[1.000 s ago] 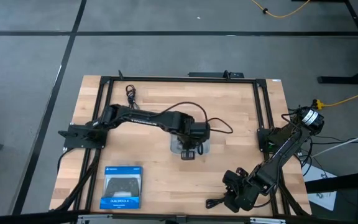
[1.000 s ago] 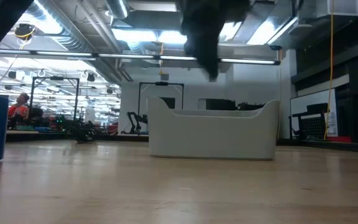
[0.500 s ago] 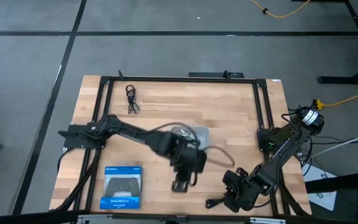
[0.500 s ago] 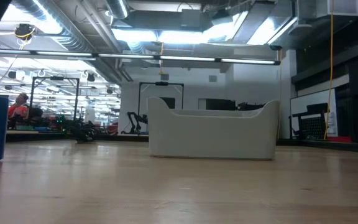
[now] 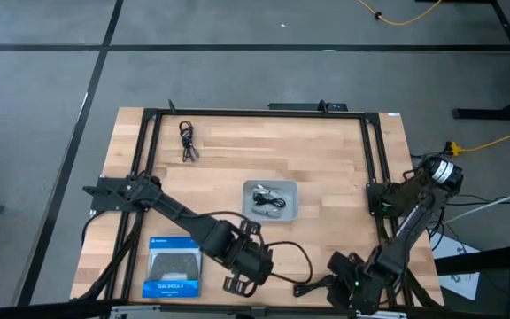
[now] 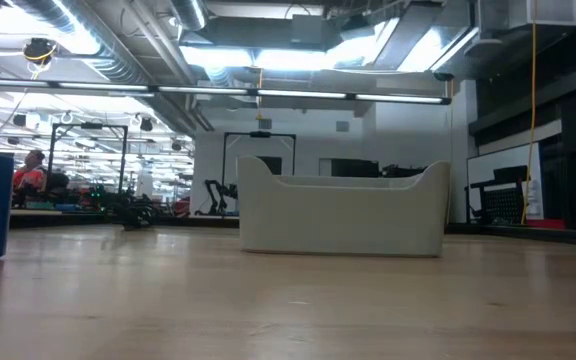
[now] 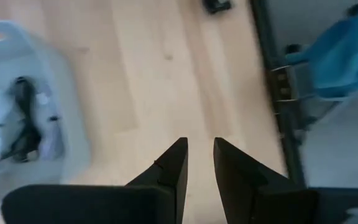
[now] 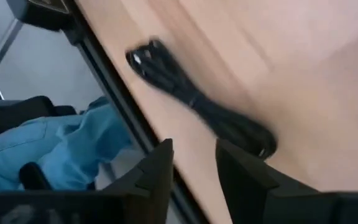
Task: Pick and place USB-C Cables
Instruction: Put the bottom black charger into the gray bin
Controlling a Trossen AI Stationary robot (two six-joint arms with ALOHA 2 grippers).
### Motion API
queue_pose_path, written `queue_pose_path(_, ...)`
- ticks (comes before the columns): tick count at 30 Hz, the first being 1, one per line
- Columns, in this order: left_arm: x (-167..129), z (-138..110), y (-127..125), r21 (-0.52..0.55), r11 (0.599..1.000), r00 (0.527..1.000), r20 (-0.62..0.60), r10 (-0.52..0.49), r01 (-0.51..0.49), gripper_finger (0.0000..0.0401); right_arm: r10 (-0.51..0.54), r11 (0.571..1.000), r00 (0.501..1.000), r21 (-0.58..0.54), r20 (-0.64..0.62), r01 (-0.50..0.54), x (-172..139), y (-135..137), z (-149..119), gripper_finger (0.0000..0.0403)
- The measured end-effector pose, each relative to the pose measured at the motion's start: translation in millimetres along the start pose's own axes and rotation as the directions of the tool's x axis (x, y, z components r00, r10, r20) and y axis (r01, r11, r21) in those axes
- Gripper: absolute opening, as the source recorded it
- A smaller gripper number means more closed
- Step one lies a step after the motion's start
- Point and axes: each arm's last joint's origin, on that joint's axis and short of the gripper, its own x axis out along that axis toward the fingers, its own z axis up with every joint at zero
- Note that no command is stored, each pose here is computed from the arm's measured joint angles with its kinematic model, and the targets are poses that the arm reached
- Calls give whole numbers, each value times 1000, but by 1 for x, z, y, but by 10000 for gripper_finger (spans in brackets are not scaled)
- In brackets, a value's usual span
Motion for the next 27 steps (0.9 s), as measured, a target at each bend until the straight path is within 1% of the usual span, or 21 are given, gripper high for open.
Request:
queue_pose_path(3,-1,-4,-4,18,998,998,-6,60,-60,70,16,998,998,68,-53,-12,10,2,-14,87)
queue_pose_path(5,-2,-5,-6,26,996,996,-5,88,-88,70,9,995,998,98,-69,-2,17,1,-21,58)
queue_pose_path(8,-2,-6,-6,31,993,994,-5,113,-113,70,-8,990,998,136,-65,17,24,-1,-23,13)
queue_pose_path(9,-2,-6,-6,30,993,993,-4,117,-117,70,-11,990,999,139,-47,18,25,-1,-23,8)
queue_pose_path(11,-2,-7,-5,30,992,992,-8,123,-123,70,-14,990,1000,139,-28,18,27,-1,-23,8)
queue_pose_path(14,-2,-9,-4,34,991,991,-29,132,-131,70,-15,990,999,137,-35,19,27,-2,-23,4)
queue_pose_path(17,-2,-10,-4,35,990,989,-39,141,-140,70,-22,990,995,138,-95,35,26,-2,-26,4)
queue_pose_path(20,-2,-11,-3,19,989,987,-49,151,-150,70,-49,987,987,141,-156,71,25,-4,-30,2)
queue_pose_path(27,-2,-11,-3,18,988,987,-48,153,-152,70,-70,987,983,131,-170,93,29,-6,-33,2)
